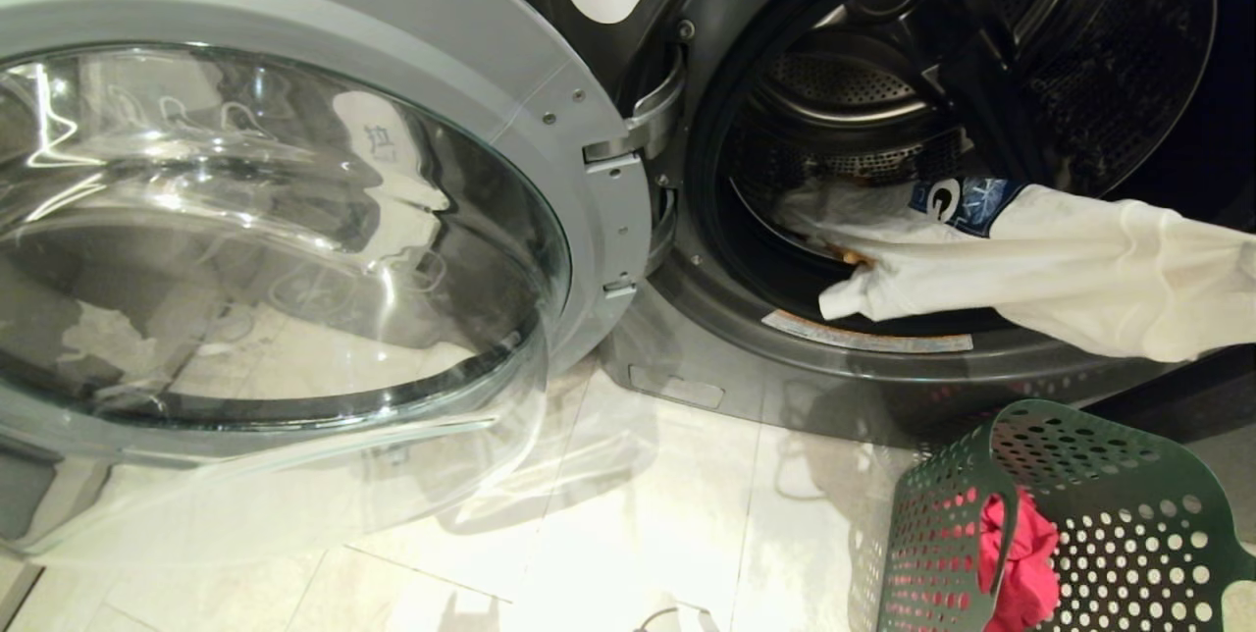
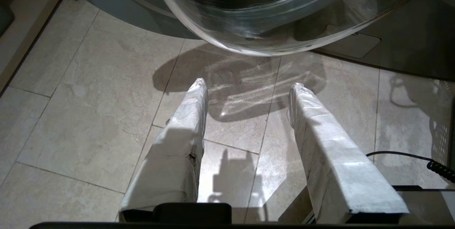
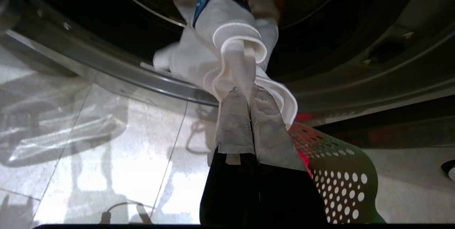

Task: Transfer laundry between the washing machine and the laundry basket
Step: Place the clothes into the washing machine

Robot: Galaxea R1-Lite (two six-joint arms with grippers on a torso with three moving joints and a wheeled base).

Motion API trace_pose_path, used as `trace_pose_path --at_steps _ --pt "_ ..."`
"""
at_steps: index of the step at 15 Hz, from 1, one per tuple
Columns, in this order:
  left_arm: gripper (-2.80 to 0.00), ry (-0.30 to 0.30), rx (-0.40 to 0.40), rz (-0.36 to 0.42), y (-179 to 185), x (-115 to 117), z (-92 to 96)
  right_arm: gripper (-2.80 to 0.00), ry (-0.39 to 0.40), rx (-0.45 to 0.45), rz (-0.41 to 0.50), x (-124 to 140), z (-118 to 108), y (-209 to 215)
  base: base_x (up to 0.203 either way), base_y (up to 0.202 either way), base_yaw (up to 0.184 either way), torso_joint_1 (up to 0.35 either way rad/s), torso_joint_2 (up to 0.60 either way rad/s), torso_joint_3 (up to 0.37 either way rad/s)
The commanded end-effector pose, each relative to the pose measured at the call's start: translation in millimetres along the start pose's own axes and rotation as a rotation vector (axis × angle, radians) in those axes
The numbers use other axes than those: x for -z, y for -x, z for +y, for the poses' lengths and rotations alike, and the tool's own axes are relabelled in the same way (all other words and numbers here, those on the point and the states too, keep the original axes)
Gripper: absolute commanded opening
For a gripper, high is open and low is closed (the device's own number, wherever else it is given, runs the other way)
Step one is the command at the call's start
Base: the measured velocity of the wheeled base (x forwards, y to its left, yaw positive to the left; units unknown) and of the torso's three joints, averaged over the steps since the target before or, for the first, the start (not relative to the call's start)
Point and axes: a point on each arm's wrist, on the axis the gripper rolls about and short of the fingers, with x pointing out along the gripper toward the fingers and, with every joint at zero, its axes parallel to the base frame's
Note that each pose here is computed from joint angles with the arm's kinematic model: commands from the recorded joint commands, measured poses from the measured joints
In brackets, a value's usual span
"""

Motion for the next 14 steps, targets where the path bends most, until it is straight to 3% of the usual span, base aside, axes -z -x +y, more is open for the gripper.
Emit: trace_pose_path --at_steps 1,9,14 --pt "-2.8 0.0 0.0 0.002 0 0 0.0 -2.8 -0.03 -0.01 -0.058 -8 -7 16 0.0 0.0 0.0 0.0 0.0 0.0" --pt "-2.8 0.0 0.0 0.0 0 0 0.0 -2.8 -0.133 0.033 -0.23 -55 -25 47 0.0 0.0 0.0 0.0 0.0 0.0" --pt "-2.8 0.0 0.0 0.0 0 0 0.0 -2.8 -0.182 0.042 -0.3 -66 -40 69 0.0 0.0 0.0 0.0 0.0 0.0"
